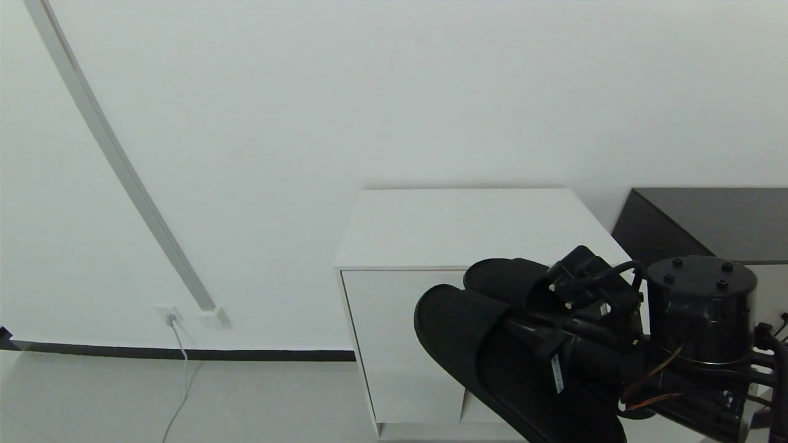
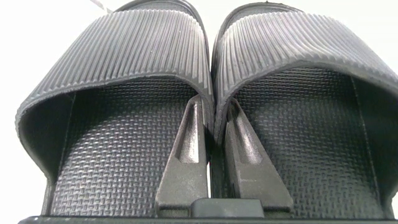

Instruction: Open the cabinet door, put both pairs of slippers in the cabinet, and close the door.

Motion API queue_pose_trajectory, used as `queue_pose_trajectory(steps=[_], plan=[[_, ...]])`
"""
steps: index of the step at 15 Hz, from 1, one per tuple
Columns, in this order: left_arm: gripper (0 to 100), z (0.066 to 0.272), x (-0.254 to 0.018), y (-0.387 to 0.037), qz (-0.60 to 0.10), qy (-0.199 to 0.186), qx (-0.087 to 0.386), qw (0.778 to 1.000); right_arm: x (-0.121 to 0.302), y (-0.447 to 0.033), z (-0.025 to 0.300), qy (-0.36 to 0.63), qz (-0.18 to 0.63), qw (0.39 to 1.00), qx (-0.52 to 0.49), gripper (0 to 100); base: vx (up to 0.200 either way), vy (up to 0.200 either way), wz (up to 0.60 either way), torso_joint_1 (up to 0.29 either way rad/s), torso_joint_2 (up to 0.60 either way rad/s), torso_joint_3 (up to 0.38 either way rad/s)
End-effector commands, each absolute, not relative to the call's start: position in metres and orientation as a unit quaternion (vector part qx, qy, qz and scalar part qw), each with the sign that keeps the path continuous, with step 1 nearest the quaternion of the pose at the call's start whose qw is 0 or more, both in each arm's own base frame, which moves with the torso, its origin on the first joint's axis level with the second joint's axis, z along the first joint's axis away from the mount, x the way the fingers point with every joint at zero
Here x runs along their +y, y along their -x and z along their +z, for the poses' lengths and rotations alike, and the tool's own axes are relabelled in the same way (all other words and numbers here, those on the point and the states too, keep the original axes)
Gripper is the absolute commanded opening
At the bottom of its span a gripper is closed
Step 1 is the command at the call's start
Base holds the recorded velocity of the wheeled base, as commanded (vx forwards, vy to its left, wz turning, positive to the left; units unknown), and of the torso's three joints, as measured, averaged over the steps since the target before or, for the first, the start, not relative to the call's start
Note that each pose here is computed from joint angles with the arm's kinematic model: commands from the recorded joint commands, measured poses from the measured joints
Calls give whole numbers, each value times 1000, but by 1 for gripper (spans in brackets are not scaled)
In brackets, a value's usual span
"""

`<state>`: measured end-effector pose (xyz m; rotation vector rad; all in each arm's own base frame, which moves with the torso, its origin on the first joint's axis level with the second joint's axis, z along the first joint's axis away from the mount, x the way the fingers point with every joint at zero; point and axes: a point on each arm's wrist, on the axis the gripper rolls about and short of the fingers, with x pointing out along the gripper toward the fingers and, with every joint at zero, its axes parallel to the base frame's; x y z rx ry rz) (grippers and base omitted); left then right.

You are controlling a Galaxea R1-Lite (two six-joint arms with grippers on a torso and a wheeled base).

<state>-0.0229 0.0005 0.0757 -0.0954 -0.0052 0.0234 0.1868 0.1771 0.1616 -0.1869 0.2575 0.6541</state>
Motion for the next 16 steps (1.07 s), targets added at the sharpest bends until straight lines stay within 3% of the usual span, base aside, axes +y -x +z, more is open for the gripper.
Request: queue_pose_trajectory(steps=[1, 16], plan=[[0, 76, 0, 23, 12, 48, -2, 999, 178, -187, 161, 92, 320, 934, 127, 0, 0, -200, 0, 2, 7, -2], [0, 76, 0, 23, 11, 49, -2, 999, 181, -172, 162, 93, 343, 927, 122, 0, 0, -187, 0, 4, 2, 2]])
